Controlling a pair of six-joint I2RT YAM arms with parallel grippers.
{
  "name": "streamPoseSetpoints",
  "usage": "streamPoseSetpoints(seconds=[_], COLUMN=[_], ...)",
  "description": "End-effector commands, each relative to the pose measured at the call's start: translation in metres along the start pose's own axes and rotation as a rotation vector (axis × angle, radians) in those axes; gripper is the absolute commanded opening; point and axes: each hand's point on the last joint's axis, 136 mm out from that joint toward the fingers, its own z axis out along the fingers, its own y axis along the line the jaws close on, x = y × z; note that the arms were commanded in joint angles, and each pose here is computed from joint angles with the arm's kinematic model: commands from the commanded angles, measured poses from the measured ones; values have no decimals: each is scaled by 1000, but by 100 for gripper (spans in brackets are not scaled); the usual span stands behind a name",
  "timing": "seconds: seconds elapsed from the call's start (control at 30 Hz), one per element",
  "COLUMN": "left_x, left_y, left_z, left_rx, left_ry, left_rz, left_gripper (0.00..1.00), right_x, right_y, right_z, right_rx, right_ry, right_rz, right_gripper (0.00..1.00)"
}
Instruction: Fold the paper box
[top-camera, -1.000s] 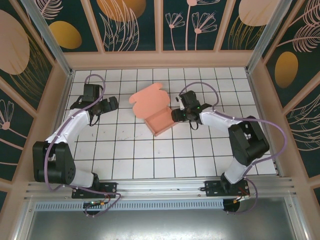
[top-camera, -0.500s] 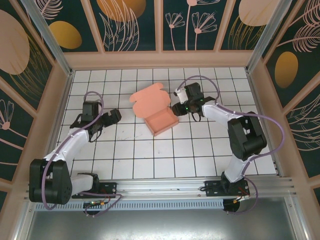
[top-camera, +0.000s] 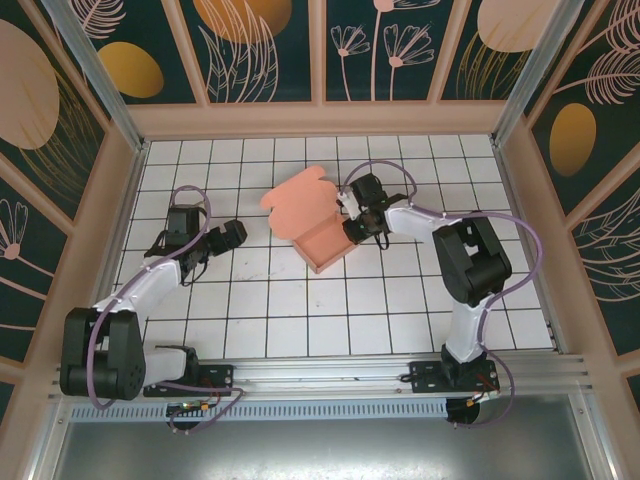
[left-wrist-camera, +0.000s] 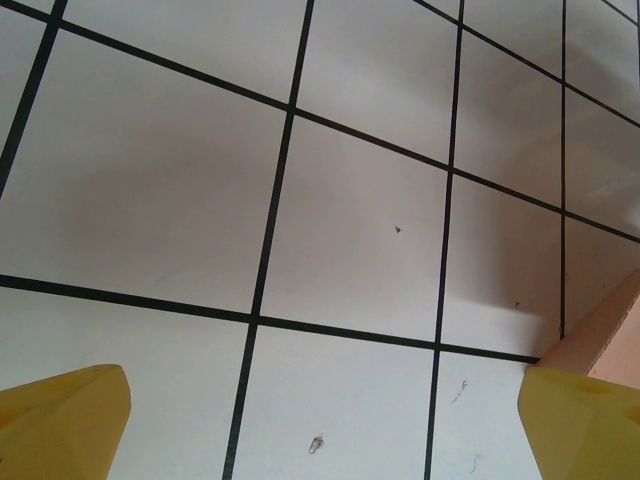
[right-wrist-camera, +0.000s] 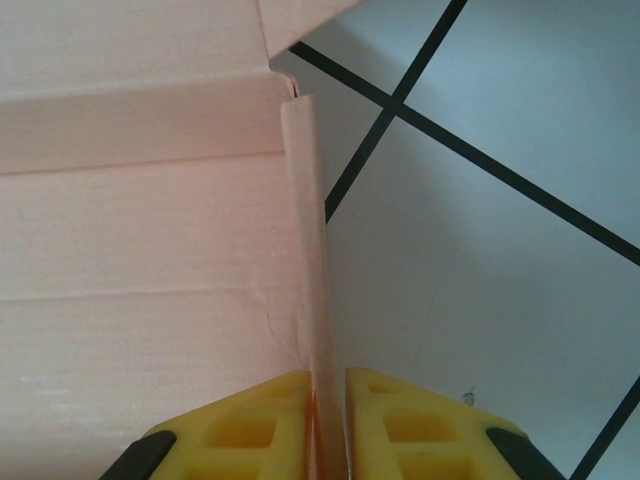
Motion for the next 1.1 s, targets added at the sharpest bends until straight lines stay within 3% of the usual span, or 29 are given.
streamPoseSetpoints(seconds=[0.0,0.33,0.6,0.73,1.07], left_x=[-5,-2,-1,-1,-1], left_y=[-4,-2,-1,-1,-1], left_z=[3,5,6,6,6], left_rx=[22,15,14,16,15], left_ry=[-8,-1,2,2,0], left_rz=[9,18,22,23,24], left_gripper=[99,99,99,99,99], right_x=[3,15,21,23,26], right_y=[-3,-12,-7,-7,-13], right_z=[5,14,18,17,19], right_rx=[46,88,105,106,216], right_ry=[45,103,134,145,136], right_rz=[-26,-33,-65,-71,-77], right_gripper=[17,13,17,1,0])
